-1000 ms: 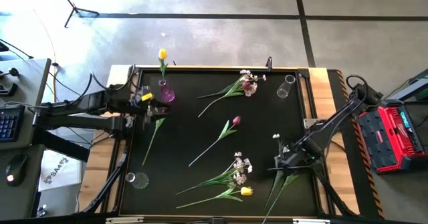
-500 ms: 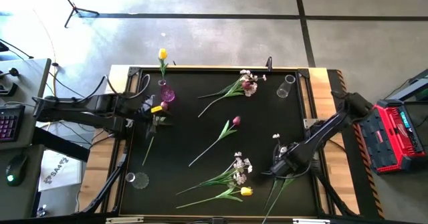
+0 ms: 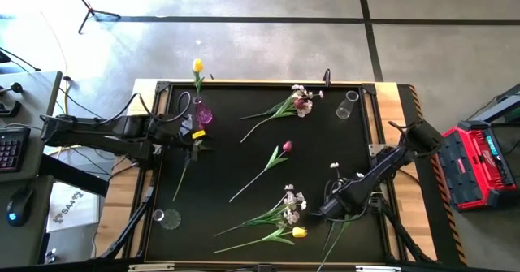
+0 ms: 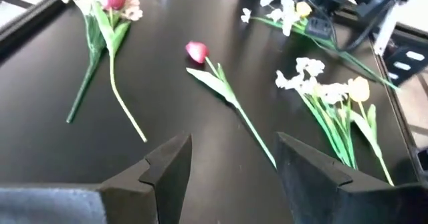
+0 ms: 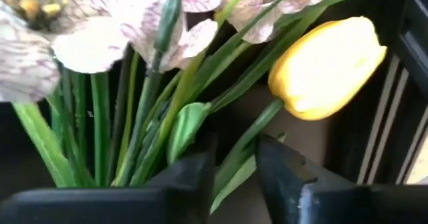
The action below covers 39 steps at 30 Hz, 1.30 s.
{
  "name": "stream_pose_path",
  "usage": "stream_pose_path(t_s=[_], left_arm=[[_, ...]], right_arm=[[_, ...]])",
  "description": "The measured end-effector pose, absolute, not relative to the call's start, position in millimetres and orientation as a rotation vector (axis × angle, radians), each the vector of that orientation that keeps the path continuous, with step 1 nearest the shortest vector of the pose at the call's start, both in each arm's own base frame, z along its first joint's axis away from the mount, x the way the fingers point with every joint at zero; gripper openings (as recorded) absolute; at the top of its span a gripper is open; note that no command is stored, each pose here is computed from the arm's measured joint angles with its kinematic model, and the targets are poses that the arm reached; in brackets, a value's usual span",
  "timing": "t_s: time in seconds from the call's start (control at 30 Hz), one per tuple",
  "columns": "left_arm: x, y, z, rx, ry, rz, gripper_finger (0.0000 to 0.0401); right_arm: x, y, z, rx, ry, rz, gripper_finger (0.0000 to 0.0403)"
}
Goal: Sort flowers into vase by color
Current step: Put the right yellow flower into the violet vase
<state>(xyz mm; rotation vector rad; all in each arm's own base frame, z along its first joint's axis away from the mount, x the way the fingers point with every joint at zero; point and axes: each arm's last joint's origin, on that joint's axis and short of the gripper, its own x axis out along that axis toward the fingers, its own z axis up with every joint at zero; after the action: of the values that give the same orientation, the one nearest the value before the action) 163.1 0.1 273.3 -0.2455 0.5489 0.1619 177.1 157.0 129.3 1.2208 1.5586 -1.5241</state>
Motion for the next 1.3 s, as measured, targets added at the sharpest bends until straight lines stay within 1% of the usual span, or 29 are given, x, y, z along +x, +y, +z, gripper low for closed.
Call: stream_pose_path(t_s=[0.17, 0.23, 0.3, 0.43, 0.53, 0.63, 0.77, 0.83, 0.93, 1.0, 1.13, 1.3], left_arm=[[169, 0, 273, -0.247, 0.53, 0.16, 0.02], [172, 0, 273, -0.247, 0.527, 0.159, 0.02], [174, 0, 272, -0.247, 0.53, 0.159, 0.02], [179, 0, 270, -0.246, 0.533, 0.16, 0.02], [182, 0, 269, -0.255, 0.531, 0.162, 0.02], [188, 0, 273, -0.304, 0.465, 0.163, 0.02], [202, 0, 283, -0.317, 0.315, 0.152, 0.0199], [211, -1, 286, -0.32, 0.253, 0.132, 0.0195], [224, -1, 285, -0.326, 0.2, 0.105, 0.0186], [233, -1, 283, -0.328, 0.174, 0.1, 0.0182], [250, -1, 277, -0.33, 0.124, 0.103, 0.018], [266, -3, 274, -0.289, 0.029, 0.07, 0.0187]], right_arm=[[176, 156, 140, 1.206, 1.535, -1.5, 0.0013], [179, 157, 151, 1.227, 1.534, -1.465, 0.0007], [181, 159, 162, 1.235, 1.521, -1.447, 0.0013], [189, 151, 187, 1.19, 1.366, -1.42, 0.0008], [203, 138, 206, 1.136, 1.134, -1.358, 0.0003], [221, 123, 232, 1.068, 0.806, -1.24, 0.0004], [245, 103, 280, 0.872, 0.348, -1.059, 0.0002], [255, 95, 307, 0.745, 0.211, -0.99, 0.0001], [271, 84, 335, 0.544, 0.239, -0.898, 0.0001], [282, 77, 347, 0.467, 0.282, -0.814, 0.0001], [299, 63, 366, 0.406, 0.299, -0.647, 0.0001], [309, 45, 373, 0.347, 0.308, -0.524, 0.0001]])
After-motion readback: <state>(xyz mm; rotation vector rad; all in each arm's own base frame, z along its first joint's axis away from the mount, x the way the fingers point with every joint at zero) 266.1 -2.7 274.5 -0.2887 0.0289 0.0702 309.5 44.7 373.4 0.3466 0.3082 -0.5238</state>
